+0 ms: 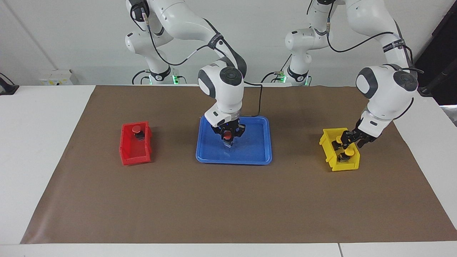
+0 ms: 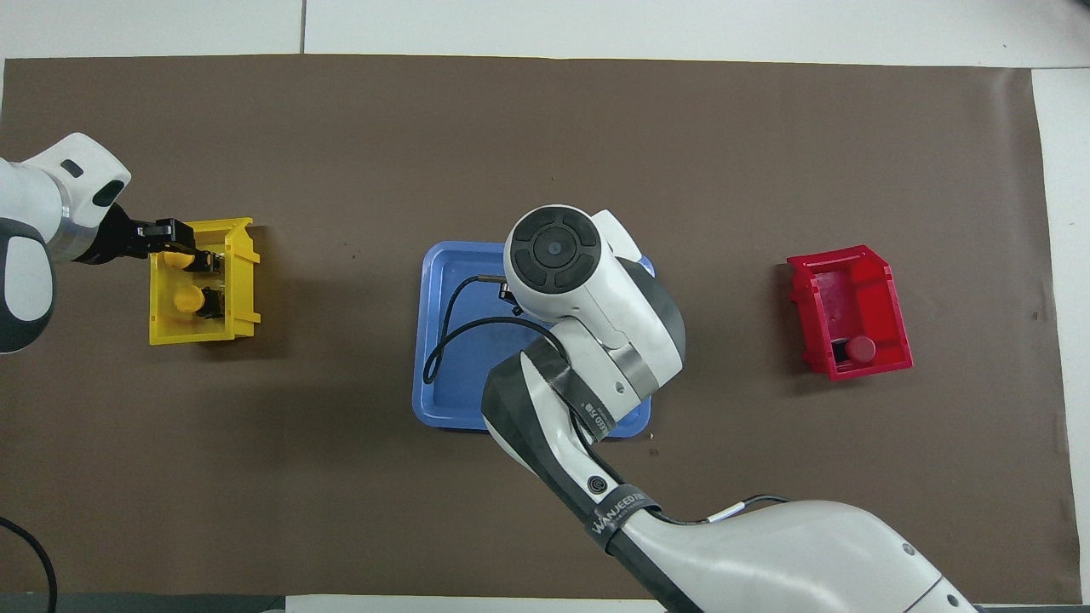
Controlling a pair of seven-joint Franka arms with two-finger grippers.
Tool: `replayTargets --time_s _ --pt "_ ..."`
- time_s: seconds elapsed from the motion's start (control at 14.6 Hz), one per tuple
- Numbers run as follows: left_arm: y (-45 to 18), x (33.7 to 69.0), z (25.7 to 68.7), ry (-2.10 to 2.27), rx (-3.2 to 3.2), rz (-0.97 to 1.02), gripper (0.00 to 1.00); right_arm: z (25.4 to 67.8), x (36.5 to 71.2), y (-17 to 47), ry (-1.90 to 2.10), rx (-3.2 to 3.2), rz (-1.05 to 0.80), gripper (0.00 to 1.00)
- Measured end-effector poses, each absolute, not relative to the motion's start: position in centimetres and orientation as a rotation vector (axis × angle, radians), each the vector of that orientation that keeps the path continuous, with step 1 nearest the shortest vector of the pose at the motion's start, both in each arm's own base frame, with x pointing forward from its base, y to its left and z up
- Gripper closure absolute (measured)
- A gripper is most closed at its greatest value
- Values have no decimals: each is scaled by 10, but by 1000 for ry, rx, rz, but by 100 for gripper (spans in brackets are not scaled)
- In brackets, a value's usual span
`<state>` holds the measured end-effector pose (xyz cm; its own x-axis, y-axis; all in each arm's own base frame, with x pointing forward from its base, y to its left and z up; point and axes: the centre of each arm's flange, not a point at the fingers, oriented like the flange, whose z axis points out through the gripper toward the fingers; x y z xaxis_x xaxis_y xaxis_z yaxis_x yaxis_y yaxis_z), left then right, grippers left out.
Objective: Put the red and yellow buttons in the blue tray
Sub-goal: 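Place the red button in the blue tray while the left gripper reaches yellow holder, then grasp a yellow button with the left gripper while the right gripper returns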
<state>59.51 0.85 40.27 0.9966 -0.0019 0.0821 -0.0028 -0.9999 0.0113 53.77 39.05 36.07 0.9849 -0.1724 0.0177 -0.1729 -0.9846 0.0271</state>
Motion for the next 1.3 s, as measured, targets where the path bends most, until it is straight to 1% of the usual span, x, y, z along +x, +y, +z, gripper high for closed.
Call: replayTargets --time_s 0.21,0.34,0.41,0.48,0.55,0.69,0.82,0.96,1.1,1.24,1.3 --pt "11 600 389 19 3126 137 35 345 535 398 -278 3101 59 59" --pt "11 602 381 24 3125 135 35 338 535 397 -280 3094 54 42" --pt "11 603 378 26 3124 136 35 339 536 396 -279 3091 61 30" --pt "11 603 377 27 3124 137 35 343 538 395 -278 3087 74 20" --pt "11 603 377 28 3124 137 35 354 544 392 -284 3080 84 18" --pt "10 603 376 27 3124 137 35 393 562 373 -312 3051 87 18" --pt "10 603 375 26 3123 135 35 445 584 315 -282 3044 80 18" --pt "9 602 373 26 3123 136 35 485 588 233 -204 3036 32 18" --pt "8 600 369 24 3123 150 35 500 568 159 -107 3045 10 18" --pt "8 598 363 24 3123 148 37 491 534 95 40 3060 27 17" --pt "8 597 362 27 3123 145 37 478 513 59 114 3079 43 17"
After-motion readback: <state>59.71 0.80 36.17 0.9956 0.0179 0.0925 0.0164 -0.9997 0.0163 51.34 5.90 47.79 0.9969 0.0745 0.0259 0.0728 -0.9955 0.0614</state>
